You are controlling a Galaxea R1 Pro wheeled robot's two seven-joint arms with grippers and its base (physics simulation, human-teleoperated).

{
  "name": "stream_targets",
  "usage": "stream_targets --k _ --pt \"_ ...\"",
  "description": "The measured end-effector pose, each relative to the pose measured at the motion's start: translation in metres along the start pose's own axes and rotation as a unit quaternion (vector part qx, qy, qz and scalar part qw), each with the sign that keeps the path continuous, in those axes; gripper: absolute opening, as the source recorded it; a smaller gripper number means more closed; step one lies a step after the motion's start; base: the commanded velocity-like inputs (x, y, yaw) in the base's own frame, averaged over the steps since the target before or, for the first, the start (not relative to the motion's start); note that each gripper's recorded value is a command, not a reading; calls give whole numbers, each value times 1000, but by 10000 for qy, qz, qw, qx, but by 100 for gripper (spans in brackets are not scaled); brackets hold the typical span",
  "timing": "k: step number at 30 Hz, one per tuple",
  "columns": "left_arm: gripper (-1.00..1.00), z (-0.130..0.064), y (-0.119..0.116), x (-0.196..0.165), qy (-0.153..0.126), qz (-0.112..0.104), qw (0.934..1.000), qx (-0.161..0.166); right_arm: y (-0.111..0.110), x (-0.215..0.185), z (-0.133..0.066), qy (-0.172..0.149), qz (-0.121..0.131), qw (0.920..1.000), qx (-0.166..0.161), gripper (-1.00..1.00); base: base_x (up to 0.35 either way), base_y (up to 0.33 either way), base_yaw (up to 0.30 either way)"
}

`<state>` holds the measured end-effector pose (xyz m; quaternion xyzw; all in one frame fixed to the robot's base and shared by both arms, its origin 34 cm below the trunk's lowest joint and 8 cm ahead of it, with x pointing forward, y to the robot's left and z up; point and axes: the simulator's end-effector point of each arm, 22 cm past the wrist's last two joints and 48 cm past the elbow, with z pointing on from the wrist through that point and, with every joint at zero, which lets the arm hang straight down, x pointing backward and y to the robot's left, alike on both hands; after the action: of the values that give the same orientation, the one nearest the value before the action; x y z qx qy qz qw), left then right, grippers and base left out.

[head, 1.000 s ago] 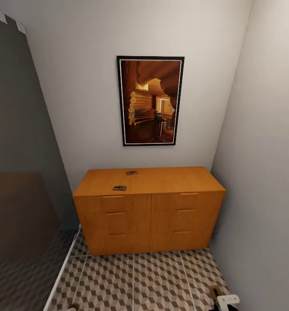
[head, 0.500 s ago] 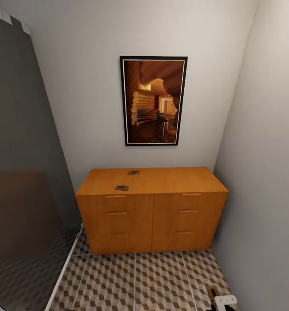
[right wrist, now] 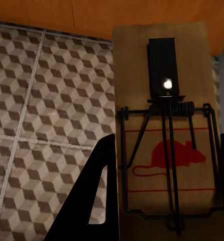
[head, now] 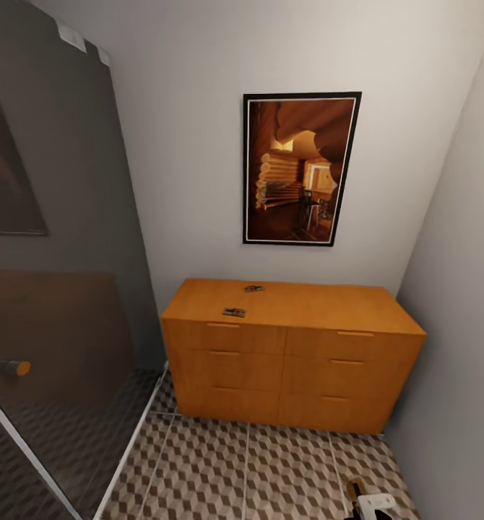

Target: Take the four mousetraps from the cabinet in the bathroom and place them on the bathroom floor. Make sure all four end up on the same floor surface, and ensure that at least two of them are either under or directly next to the same bathroom sink.

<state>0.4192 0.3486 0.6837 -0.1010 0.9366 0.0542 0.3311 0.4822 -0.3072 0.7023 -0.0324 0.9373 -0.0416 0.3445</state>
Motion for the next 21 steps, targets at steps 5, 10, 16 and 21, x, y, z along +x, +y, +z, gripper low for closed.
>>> stream_targets --k 5,10,16,21 --pt "-100 0 -1 1 11 0 10000 5 0 0 0 2 -2 10000 1 -100 0 0 300" --pt "-100 0 -5 2 15 -4 10000 33 -1 0 0 2 1 10000 5 -100 0 0 300" --pt "-100 0 -1 1 6 1 10000 6 -1 0 0 0 3 10000 7 -100 0 0 300" --pt "-100 0 0 0 5 1 10000 -5 -1 0 0 1 3 10000 8 -100 0 0 300"
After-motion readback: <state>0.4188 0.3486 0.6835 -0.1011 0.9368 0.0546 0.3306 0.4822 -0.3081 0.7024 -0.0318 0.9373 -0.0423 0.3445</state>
